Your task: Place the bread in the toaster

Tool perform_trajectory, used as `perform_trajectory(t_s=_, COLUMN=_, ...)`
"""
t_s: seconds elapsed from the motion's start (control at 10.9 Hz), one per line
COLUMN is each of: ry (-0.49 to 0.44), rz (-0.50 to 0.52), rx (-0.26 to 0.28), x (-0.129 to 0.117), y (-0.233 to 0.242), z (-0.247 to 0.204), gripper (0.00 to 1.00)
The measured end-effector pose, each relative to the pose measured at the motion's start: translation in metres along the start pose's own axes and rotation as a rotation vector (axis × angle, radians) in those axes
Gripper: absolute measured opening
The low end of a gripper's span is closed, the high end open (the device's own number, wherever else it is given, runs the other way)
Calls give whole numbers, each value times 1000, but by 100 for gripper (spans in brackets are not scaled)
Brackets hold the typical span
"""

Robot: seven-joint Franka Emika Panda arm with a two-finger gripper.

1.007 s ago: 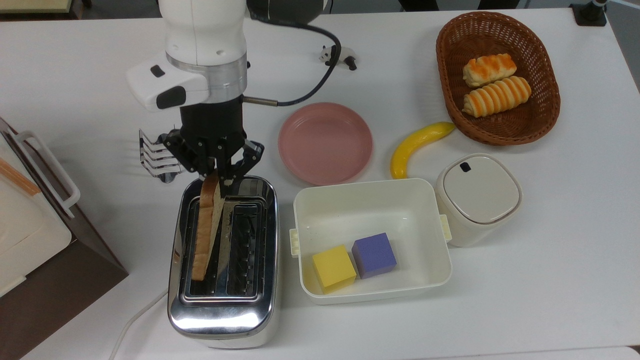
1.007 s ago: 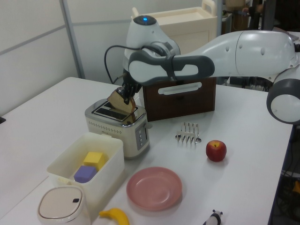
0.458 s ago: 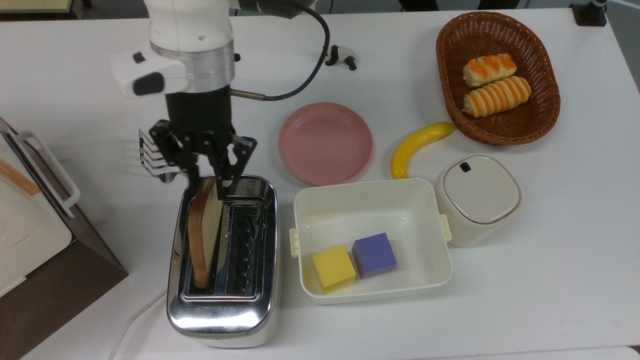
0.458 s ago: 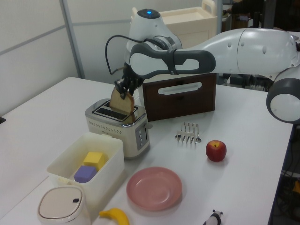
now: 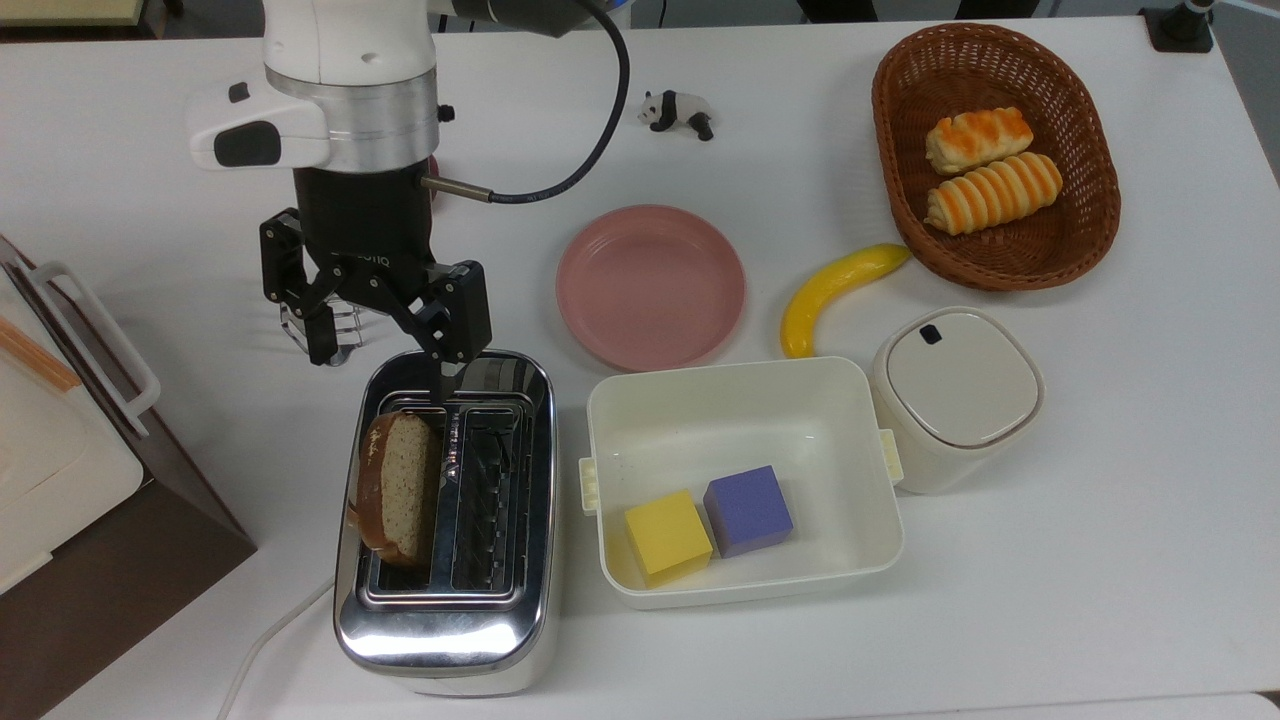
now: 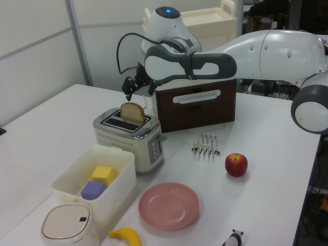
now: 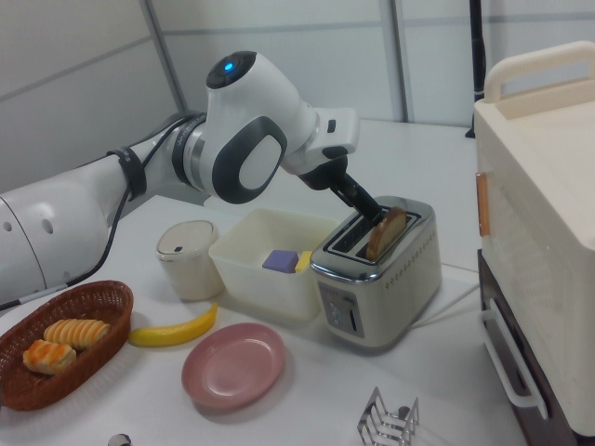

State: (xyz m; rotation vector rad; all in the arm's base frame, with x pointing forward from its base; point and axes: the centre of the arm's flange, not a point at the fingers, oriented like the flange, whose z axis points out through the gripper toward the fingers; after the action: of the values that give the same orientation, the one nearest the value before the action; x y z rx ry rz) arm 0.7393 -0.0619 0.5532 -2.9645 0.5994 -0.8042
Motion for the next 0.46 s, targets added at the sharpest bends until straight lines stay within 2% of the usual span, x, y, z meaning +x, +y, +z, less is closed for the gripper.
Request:
perform_trajectory(t_s=0.09, ry=-5, rz=1, rx=-1, x=0, y=0, z=-1, gripper=100)
perform_trajectory(t_s=0.18, ry=-54, rz=-5, rx=-12, x=-5, y=1, z=-4, gripper=100)
perform_trajectory(t_s=0.46, ry=-296, rz=-64, rx=-49, x=-36, y=-3, z=-52, gripper=100)
